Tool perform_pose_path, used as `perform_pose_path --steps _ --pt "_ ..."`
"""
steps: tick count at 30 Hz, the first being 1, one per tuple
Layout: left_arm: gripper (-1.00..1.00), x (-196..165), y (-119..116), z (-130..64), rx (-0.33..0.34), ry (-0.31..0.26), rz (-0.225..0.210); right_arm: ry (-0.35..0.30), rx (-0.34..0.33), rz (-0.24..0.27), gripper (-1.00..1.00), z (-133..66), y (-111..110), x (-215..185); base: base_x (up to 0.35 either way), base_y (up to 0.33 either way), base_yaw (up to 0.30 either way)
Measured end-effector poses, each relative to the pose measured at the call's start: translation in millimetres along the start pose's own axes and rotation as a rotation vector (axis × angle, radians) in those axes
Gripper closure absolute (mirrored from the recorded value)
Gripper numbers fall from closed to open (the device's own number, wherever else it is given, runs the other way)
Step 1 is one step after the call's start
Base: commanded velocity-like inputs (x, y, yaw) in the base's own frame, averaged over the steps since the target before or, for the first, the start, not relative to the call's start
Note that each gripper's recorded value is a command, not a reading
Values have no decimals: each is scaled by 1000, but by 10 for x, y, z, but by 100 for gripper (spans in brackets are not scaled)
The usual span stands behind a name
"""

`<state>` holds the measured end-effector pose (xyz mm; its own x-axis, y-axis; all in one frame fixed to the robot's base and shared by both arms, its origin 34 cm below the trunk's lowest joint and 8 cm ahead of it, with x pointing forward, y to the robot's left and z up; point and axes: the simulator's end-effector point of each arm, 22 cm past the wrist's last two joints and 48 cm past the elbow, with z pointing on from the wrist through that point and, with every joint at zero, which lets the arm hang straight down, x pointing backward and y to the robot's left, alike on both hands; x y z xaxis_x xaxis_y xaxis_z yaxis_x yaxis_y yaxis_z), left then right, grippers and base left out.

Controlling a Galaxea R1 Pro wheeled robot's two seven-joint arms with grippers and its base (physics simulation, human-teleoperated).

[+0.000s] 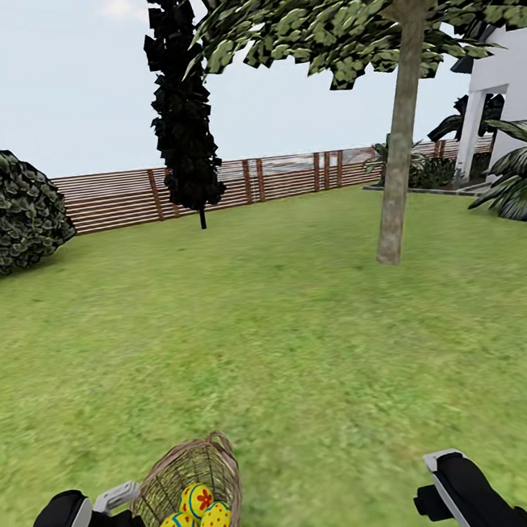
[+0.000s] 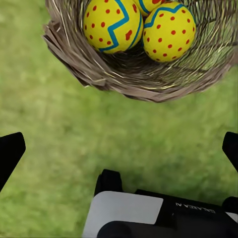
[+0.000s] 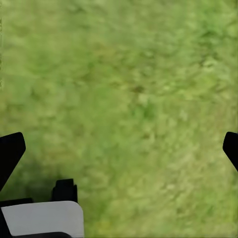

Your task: Take the three Easter eggs out of the wicker basket on the lawn in the garden, then place them on the lawn next to a single tree (choose any tree) so that all three eggs are next to the same tree and none are left in the basket.

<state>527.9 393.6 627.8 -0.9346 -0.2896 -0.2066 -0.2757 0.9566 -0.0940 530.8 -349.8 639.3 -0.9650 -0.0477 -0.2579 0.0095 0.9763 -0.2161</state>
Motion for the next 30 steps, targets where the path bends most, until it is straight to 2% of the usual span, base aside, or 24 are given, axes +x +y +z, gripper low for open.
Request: perform_pose_path --steps 4,14,30 --pt "-100 -7 8 -6 0 -2 -1 0 -1 0 -100 -2 10 0 104 -3 0" --pt "-100 -23 59 -23 -9 -5 -1 -1 -1 0 -100 -4 6 0 296 0 0" --pt "-100 -24 58 -20 -9 -5 0 0 -8 0 -100 -4 56 -3 19 0 0"
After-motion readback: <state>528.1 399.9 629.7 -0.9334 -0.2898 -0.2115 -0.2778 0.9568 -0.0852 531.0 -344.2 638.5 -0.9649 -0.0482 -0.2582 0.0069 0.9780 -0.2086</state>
